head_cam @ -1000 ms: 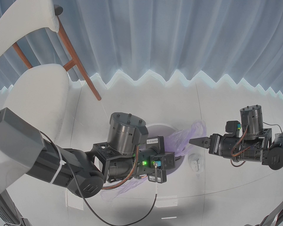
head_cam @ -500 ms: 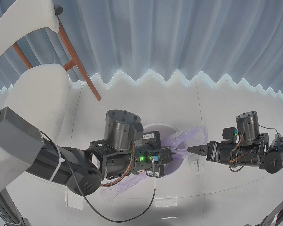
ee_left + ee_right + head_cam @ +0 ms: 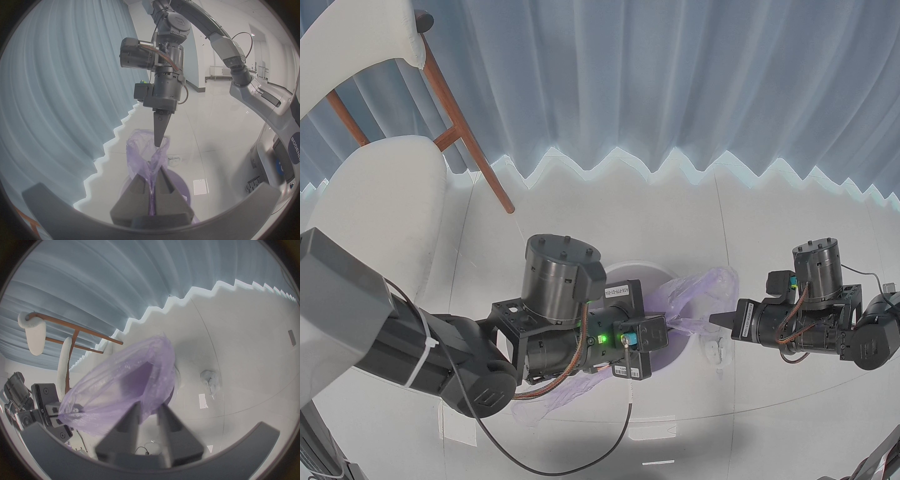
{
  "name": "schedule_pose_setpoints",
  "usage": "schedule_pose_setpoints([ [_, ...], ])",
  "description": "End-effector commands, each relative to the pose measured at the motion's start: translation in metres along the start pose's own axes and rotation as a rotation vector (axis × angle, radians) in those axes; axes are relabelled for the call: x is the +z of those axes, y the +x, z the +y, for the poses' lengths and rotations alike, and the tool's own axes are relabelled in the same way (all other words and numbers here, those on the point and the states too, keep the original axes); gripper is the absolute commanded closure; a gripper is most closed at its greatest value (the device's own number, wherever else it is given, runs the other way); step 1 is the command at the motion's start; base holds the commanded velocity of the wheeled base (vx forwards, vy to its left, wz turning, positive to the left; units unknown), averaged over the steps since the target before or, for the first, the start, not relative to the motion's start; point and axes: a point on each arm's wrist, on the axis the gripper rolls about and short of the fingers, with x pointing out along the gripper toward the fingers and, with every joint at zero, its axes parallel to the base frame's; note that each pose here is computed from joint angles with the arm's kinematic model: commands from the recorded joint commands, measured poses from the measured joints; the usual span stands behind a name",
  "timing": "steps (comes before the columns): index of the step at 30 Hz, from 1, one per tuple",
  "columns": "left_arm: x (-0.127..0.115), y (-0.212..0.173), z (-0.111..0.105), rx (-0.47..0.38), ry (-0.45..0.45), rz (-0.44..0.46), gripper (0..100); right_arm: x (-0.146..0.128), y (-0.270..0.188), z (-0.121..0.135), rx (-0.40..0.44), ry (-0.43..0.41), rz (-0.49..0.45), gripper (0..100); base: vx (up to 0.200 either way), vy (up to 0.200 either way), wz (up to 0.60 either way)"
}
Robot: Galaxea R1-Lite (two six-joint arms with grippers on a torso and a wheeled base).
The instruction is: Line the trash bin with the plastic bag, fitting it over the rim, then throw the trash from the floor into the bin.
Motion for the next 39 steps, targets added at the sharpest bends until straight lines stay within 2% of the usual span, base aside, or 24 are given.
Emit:
schedule_pose_setpoints([
  [1, 0.003, 0.000, -0.002, -0.008, 0.001, -0.008, 100, 0.000, 0.003, -0.001, 0.000, 0.001, -0.001, 100, 0.000, 0.000, 0.00],
  [13, 0.001, 0.001, -0.003, -0.004, -0.031, 0.000, 100, 0.006, -0.003, 0.001, 0.042, -0.009, -0.085, 100, 0.000, 0.000, 0.00],
  [16, 0.003, 0.000, 0.001, 0.025, -0.024, -0.017, 100, 0.004, -0.003, -0.001, 0.038, -0.041, -0.082, 100, 0.000, 0.000, 0.00],
  [17, 0.006, 0.000, 0.002, 0.034, -0.025, -0.024, 0, 0.003, -0.003, -0.002, 0.034, -0.052, -0.079, 100, 0.000, 0.000, 0.00],
  [22, 0.011, -0.017, 0.012, 0.097, -0.126, -0.005, 0, 0.003, -0.004, -0.003, 0.030, -0.057, -0.081, 100, 0.000, 0.000, 0.00],
  [30, -0.005, -0.058, 0.025, 0.159, -0.299, 0.048, 0, -0.002, -0.005, -0.006, 0.026, -0.091, -0.063, 100, 0.000, 0.000, 0.00],
  [32, -0.009, -0.065, 0.022, 0.152, -0.336, 0.065, 0, -0.002, -0.005, -0.006, 0.026, -0.091, -0.064, 100, 0.000, 0.000, 0.00],
  [36, -0.011, -0.089, -0.002, 0.078, -0.554, 0.092, 0, -0.002, -0.005, -0.006, 0.025, -0.092, -0.063, 100, 0.000, 0.000, 0.00],
  [38, -0.012, -0.090, -0.005, 0.062, -0.584, 0.091, 0, -0.003, -0.005, -0.006, 0.025, -0.092, -0.062, 100, 0.000, 0.000, 0.00],
  [39, -0.016, -0.093, -0.016, 0.005, -0.679, 0.086, 0, -0.002, -0.005, -0.006, 0.025, -0.092, -0.063, 100, 0.000, 0.000, 0.00],
])
